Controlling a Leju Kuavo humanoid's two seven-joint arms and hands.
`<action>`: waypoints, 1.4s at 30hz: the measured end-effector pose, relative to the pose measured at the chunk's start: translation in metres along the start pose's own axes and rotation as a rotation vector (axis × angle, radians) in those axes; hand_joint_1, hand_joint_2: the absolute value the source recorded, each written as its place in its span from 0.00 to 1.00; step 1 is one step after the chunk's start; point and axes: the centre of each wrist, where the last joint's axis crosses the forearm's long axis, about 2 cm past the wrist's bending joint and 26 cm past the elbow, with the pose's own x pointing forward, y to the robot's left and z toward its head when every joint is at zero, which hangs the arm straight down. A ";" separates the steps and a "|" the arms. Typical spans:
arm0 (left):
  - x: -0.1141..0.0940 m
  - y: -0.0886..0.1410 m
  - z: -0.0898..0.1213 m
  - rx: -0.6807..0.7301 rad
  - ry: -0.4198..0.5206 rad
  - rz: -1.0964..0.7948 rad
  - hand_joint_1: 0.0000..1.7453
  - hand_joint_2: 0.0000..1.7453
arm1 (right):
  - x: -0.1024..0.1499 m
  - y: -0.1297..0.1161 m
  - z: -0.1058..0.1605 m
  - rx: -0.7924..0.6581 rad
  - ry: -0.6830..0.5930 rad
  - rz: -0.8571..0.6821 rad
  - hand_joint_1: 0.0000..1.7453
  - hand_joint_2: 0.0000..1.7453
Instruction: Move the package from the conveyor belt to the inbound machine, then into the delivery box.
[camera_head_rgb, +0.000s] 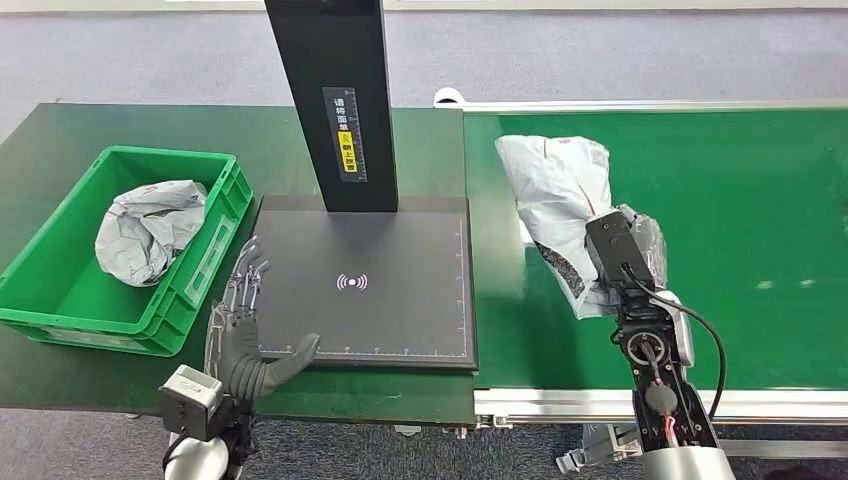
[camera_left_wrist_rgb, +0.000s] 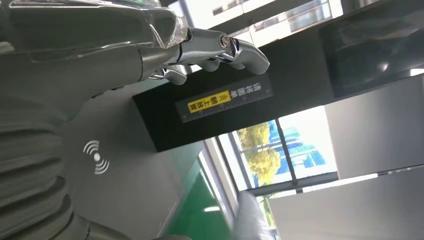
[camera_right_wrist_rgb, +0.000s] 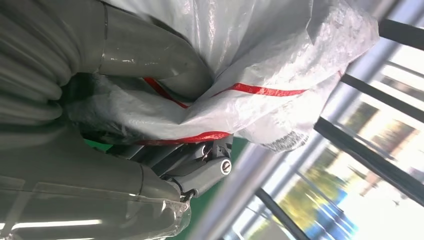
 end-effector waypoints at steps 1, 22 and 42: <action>0.001 0.001 -0.001 0.006 -0.010 -0.008 0.00 1.00 | 0.007 0.000 0.003 -0.010 -0.044 -0.007 1.00 1.00; 0.015 0.018 -0.048 0.098 -0.155 -0.059 0.00 1.00 | 0.071 0.137 0.014 0.560 -0.150 -0.245 1.00 1.00; 0.017 0.015 -0.052 0.081 -0.128 -0.051 0.00 1.00 | 0.062 0.152 0.010 0.546 -0.064 -0.212 0.00 1.00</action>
